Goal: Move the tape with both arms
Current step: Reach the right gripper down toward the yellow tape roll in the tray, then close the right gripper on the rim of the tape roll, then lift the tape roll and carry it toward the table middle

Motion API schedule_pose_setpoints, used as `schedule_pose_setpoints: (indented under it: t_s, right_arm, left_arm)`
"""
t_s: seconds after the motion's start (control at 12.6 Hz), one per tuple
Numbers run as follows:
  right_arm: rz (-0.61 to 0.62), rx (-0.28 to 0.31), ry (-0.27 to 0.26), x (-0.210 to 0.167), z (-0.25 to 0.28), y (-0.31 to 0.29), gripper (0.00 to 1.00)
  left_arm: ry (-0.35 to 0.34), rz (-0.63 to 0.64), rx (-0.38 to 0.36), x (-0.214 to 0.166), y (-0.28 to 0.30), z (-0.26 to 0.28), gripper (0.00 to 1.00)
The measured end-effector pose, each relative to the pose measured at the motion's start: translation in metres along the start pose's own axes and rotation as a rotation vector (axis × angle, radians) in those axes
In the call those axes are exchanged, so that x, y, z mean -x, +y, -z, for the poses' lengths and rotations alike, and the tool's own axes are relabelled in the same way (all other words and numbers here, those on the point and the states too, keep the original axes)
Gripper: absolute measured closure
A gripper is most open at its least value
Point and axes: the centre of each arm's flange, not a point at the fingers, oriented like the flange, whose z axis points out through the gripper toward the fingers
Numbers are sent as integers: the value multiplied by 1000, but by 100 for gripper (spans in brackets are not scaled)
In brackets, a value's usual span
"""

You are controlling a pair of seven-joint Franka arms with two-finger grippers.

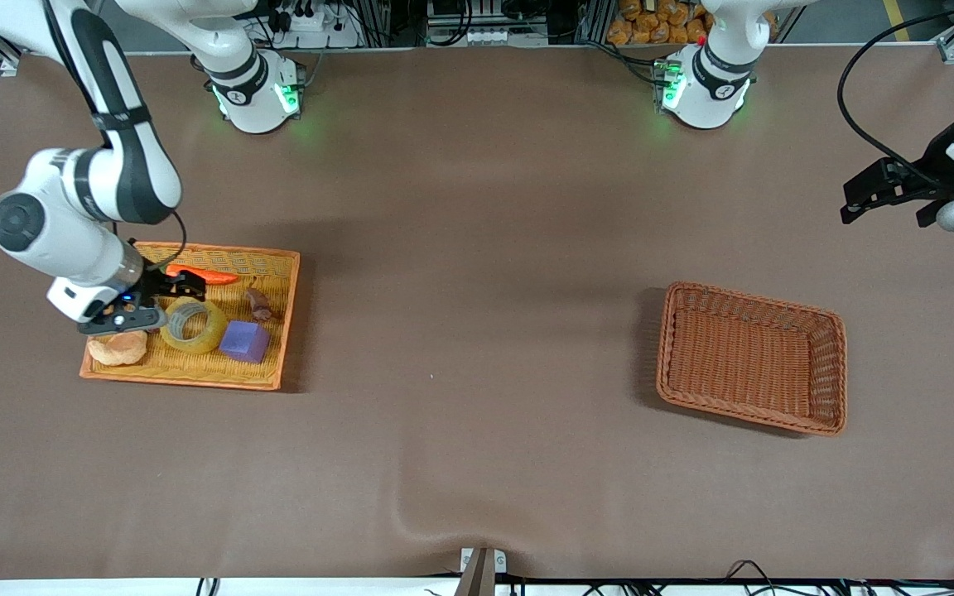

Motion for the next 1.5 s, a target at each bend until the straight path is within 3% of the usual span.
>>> schedule_pose_setpoints:
  t_s: [0.4,0.55,0.95,1.03,1.27,1.5]
  right_arm:
    - [85,6,-26,-7,-64,0,0]
    - [90,7,-29,-8,-79,-1,6]
    - [93,10,-31,-17,-85,0,68]
    - [93,4,-49,-21,-77,1,77]
    - [92,-16,-112,-41,-28,5,78]
    - [124,-9,-64,-60,53,-6,78]
  left_arm:
    - [6,-2,-3,-2,-8,2,0]
    - [2,-36,-2,-4,-11,0,0]
    - [2,-121,-24,-6,-13,-1,0]
    - [1,-120,-25,-7,-14,-2,0]
    - [-27,-113,-54,-14,-24,-16,0]
    - [-138,-115,-39,-37,-32,-80,0]
